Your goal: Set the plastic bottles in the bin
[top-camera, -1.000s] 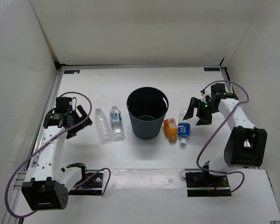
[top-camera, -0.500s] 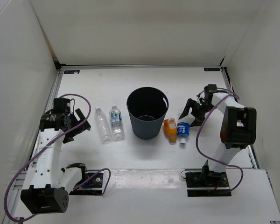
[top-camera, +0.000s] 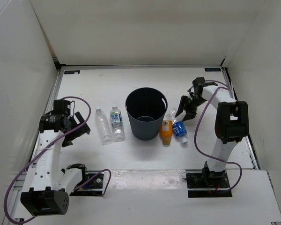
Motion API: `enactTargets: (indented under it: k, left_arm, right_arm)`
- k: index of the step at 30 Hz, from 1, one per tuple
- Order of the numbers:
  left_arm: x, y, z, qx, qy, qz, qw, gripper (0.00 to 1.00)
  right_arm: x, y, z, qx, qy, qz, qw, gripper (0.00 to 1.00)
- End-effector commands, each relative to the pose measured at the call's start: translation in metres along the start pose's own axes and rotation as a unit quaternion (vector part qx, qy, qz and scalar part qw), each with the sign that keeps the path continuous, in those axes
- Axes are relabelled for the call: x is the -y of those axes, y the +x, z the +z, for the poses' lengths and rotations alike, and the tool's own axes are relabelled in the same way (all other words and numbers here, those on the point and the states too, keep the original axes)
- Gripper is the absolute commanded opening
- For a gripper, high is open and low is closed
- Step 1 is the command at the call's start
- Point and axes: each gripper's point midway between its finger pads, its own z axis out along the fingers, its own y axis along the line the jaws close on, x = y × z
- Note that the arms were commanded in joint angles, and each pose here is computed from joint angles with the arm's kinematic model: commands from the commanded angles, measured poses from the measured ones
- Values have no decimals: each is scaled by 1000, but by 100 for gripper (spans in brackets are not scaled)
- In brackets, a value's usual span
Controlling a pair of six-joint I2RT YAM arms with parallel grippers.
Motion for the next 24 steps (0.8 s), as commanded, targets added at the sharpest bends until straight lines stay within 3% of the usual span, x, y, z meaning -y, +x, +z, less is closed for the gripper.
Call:
enactTargets:
  k: [1, 2, 7, 13, 16, 18, 21, 22, 24]
  left_arm:
    - [0, -8, -6, 15, -1, -5, 1000, 100]
    - [1, -8, -6, 12, -3, -6, 1000, 100]
    - [0, -9, -5, 8, -7, -2, 1000, 100]
    - [0, -8, -5, 6, -8, -1, 1000, 100]
    - [-1, -7, -8, 3, -7, -2, 1000, 100]
    - [0, -5, -10, 0, -5, -2, 1000, 100]
    - [0, -3, -12, -2, -4, -7, 1000, 100]
    - [0, -3, -13, 1, -3, -8, 1000, 100]
    - [1, -2, -13, 2, 1, -11, 1000, 100]
  right_arm:
    - [0, 2, -3, -7, 18, -6, 1000, 56]
    - [0, 5, -3, -11, 19, -5, 1000, 64]
    - [9, 18, -5, -22, 41, -22, 999, 83]
    - [30, 51, -6, -70, 82, -15, 994, 88]
    - [34, 64, -5, -96, 100, -7, 990, 83]
    - [40, 73, -5, -114, 115, 10, 987, 75]
    - [44, 72, -5, -118, 129, 18, 984, 56]
    - [43, 72, -4, -118, 131, 16, 984, 40]
    - [42, 69, -4, -114, 129, 14, 985, 28]
